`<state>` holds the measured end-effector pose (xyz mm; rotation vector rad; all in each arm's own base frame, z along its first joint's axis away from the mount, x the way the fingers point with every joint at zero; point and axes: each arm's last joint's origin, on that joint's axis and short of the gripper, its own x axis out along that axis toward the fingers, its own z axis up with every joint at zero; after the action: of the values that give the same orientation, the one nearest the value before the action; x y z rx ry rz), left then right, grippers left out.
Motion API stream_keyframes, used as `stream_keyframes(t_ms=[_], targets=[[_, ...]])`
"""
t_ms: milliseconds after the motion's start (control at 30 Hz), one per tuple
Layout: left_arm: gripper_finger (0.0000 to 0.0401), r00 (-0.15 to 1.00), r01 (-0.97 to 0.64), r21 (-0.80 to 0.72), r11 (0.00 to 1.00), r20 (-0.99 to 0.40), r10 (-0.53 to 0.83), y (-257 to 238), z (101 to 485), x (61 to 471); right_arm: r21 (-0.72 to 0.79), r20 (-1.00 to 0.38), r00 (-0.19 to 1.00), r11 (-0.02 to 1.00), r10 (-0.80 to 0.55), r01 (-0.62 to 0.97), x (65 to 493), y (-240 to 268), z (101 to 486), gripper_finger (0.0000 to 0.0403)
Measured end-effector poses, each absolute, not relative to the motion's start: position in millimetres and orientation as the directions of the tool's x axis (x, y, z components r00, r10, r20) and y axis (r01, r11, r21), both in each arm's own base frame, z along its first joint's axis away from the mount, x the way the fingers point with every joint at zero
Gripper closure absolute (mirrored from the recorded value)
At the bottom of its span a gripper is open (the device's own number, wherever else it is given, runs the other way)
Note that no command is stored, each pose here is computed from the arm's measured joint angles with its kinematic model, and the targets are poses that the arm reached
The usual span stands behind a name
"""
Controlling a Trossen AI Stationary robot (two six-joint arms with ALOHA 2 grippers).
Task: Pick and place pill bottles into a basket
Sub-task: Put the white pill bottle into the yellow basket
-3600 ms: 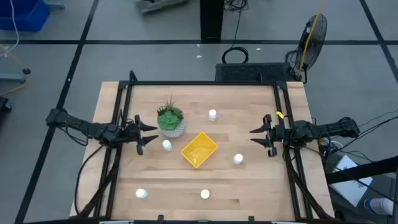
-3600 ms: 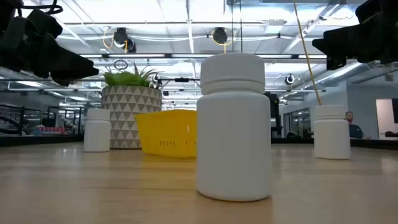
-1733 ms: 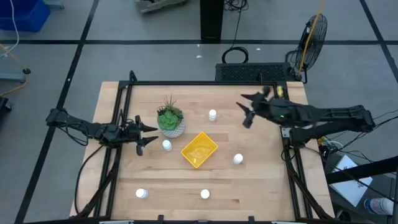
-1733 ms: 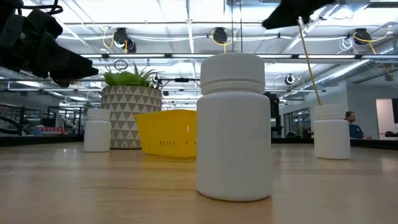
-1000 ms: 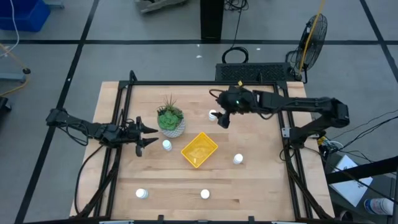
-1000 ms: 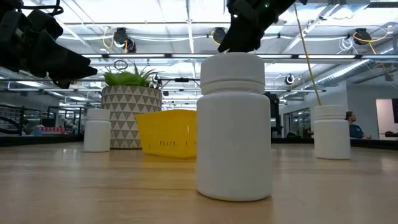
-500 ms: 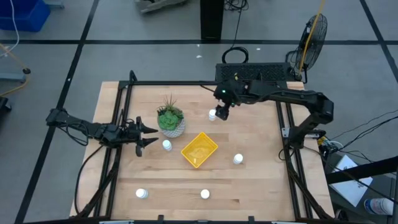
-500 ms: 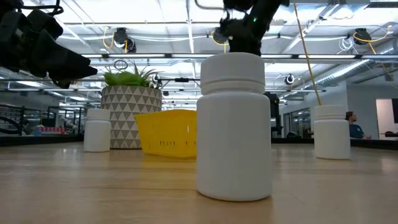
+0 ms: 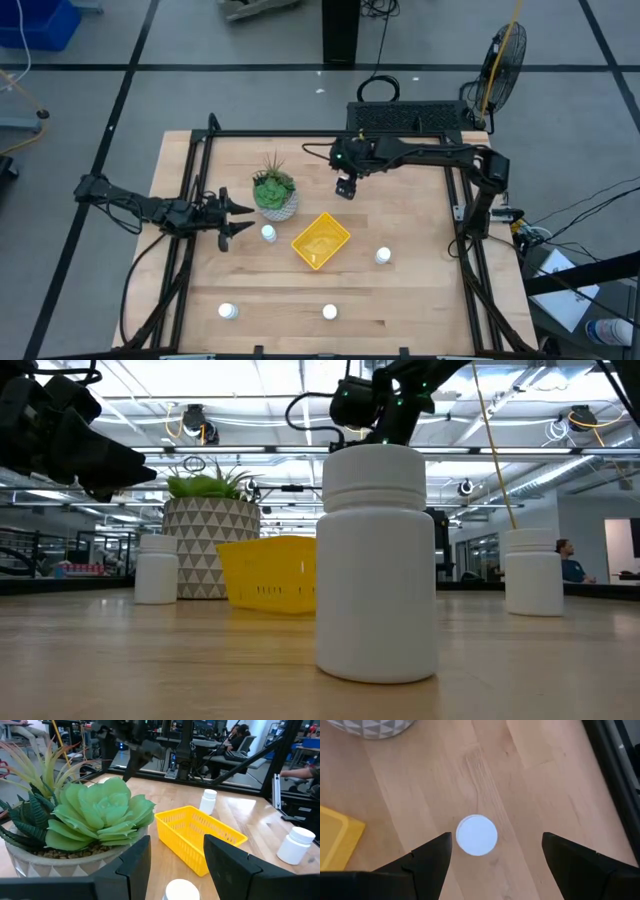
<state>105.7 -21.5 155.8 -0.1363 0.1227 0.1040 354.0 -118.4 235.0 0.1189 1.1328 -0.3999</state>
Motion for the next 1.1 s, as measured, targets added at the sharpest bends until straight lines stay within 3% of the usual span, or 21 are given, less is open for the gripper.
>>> stream_keyframes(t_ms=[400, 1100], targets=[[0.0215, 0.987, -0.106, -0.129, 0.986, -0.130, 0.090, -22, 156, 106, -0.027, -0.906, 0.386, 0.935, -0.172, 0.355, 356, -114, 233, 0.0103], [0.0215, 0.988, -0.104, -0.129, 0.986, -0.130, 0.087, -22, 156, 106, -0.028, -0.902, 0.396, 0.937, -0.174, 0.349, 356, -111, 222, 0.0103]])
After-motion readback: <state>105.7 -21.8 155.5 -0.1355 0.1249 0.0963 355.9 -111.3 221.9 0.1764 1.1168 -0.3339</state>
